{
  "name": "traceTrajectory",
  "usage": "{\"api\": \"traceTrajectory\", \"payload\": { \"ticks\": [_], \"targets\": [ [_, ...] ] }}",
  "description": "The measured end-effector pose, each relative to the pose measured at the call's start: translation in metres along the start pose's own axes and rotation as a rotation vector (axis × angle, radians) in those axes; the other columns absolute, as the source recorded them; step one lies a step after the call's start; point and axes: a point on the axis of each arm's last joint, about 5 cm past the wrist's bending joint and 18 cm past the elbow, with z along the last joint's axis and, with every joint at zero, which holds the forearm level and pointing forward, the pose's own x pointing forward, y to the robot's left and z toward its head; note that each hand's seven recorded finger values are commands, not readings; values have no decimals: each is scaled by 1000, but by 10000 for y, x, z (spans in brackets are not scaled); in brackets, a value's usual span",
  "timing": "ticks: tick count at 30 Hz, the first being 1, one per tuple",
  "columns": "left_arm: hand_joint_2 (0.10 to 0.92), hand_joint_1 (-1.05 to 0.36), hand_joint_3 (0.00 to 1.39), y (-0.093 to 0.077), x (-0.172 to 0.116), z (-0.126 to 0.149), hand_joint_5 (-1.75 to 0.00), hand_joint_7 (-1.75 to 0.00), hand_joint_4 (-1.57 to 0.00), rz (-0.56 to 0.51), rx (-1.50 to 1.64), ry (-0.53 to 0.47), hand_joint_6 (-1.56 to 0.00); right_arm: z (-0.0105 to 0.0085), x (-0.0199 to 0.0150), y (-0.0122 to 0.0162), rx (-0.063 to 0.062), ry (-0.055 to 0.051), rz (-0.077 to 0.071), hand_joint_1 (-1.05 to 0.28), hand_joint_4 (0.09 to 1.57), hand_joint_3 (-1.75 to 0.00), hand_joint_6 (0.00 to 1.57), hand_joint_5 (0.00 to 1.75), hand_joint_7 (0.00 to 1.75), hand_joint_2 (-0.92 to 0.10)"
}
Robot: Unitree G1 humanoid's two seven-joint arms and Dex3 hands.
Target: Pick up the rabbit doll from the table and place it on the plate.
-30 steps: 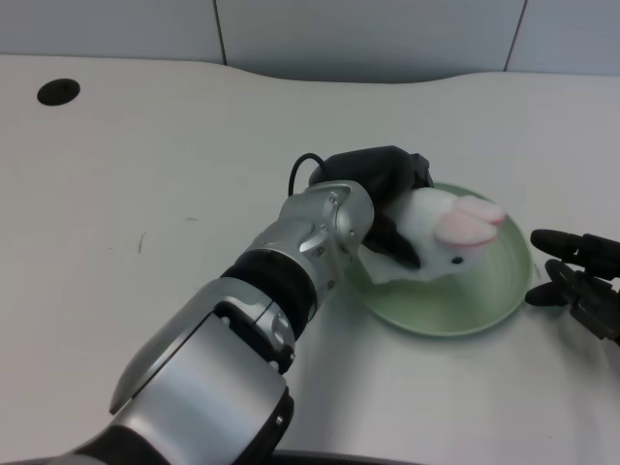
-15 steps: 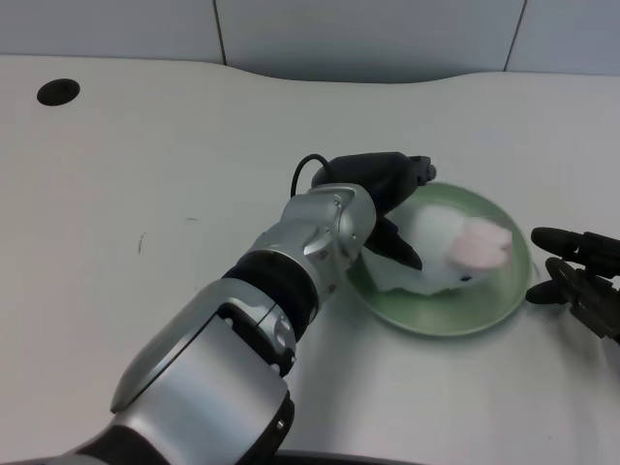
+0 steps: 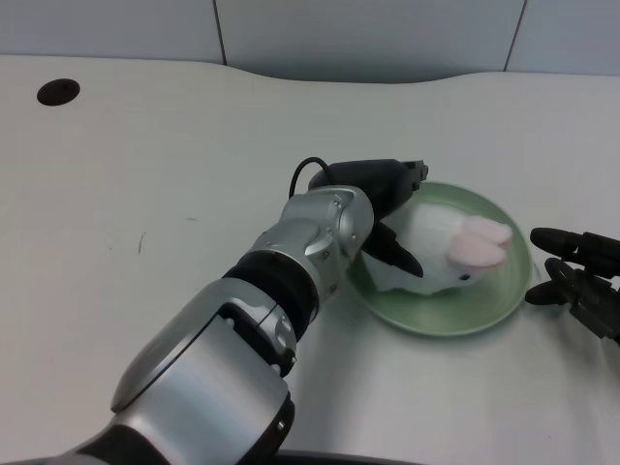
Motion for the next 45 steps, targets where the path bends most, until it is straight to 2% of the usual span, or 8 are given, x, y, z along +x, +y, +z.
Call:
{"api": "traceTrajectory", "payload": {
  "ticks": [3,10,23,29,32,37,40,45],
  "targets": [
    [893,-809,12,53,-4,-17,1,-4,1,-4,-46,-18,-63,-3,-1,-4,11,0,-3,-400,713,-272,993,992,7,-921],
    [920,-896,35,304,-42,-141,1,0,1,10,-260,-110,-29,-16,3,-10,16,20,-7,-408,702,-270,989,974,5,-921],
    [921,-797,208,699,-211,-510,-31,-36,-55,49,-470,-305,-110,21,46,-41,16,31,-27,-417,725,-252,992,937,6,-921],
    [921,-655,306,354,-353,-987,-284,-72,-277,186,-796,-359,-338,30,47,-67,18,33,-18,-416,704,-257,1001,918,11,-921],
    [921,-580,304,162,-493,-1231,-871,-49,-295,277,-909,-359,-510,38,46,-94,22,35,-22,-410,705,-260,1002,917,11,-921],
    [921,-591,291,-36,-738,-1502,-1204,-126,-353,394,-1016,-341,-707,48,49,-116,21,38,-27,-408,706,-265,989,921,4,-921],
    [921,-535,337,-168,-855,-1592,-1416,-208,-324,397,-1138,-310,-753,55,50,-130,16,39,-29,-401,707,-265,991,922,5,-921],
    [921,-474,418,-429,-1047,-1708,-1492,-312,-442,337,-1283,-225,-782,59,46,-153,15,42,-29,-409,712,-257,997,920,8,-921]
  ]
}}
